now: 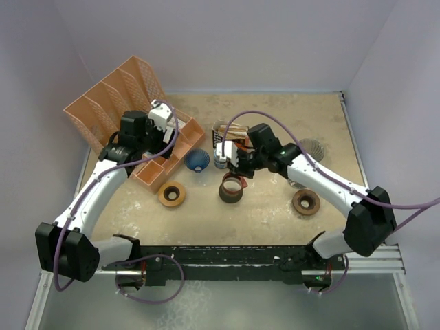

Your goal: Place the coffee filter in the dripper

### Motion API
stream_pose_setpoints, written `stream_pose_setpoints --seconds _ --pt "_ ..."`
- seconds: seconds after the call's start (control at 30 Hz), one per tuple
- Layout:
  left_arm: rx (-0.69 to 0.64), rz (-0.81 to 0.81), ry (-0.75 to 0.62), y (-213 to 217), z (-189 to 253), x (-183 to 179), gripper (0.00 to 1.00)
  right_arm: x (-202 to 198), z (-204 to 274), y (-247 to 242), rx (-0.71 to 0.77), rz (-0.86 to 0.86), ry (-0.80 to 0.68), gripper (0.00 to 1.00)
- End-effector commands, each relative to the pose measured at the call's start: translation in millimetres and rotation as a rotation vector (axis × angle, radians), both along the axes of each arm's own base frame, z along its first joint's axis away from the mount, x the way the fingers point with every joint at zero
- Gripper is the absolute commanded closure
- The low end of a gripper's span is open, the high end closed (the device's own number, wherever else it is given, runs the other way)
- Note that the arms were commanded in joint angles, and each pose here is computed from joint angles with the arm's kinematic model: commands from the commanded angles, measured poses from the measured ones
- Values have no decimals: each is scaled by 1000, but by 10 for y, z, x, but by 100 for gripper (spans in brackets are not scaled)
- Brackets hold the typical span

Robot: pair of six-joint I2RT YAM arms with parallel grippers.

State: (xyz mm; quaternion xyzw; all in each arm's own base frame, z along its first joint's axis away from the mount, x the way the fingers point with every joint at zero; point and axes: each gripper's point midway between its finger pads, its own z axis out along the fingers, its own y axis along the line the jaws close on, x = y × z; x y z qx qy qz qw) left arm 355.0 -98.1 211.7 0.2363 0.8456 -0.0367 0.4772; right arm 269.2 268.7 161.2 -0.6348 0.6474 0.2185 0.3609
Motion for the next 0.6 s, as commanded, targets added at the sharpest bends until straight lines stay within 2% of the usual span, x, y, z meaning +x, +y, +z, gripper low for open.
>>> stream_pose_setpoints --seconds 0.0,0.33,0.57 --pt "-59 32 -46 34 226 83 7 -12 120 322 55 27 -76 100" --pt "-51 19 -39 73 203 14 7 -277 -132 589 5 101 -25 100" --pt "-21 -21 -7 67 92 -75 7 -305 -228 585 -28 106 -4 93"
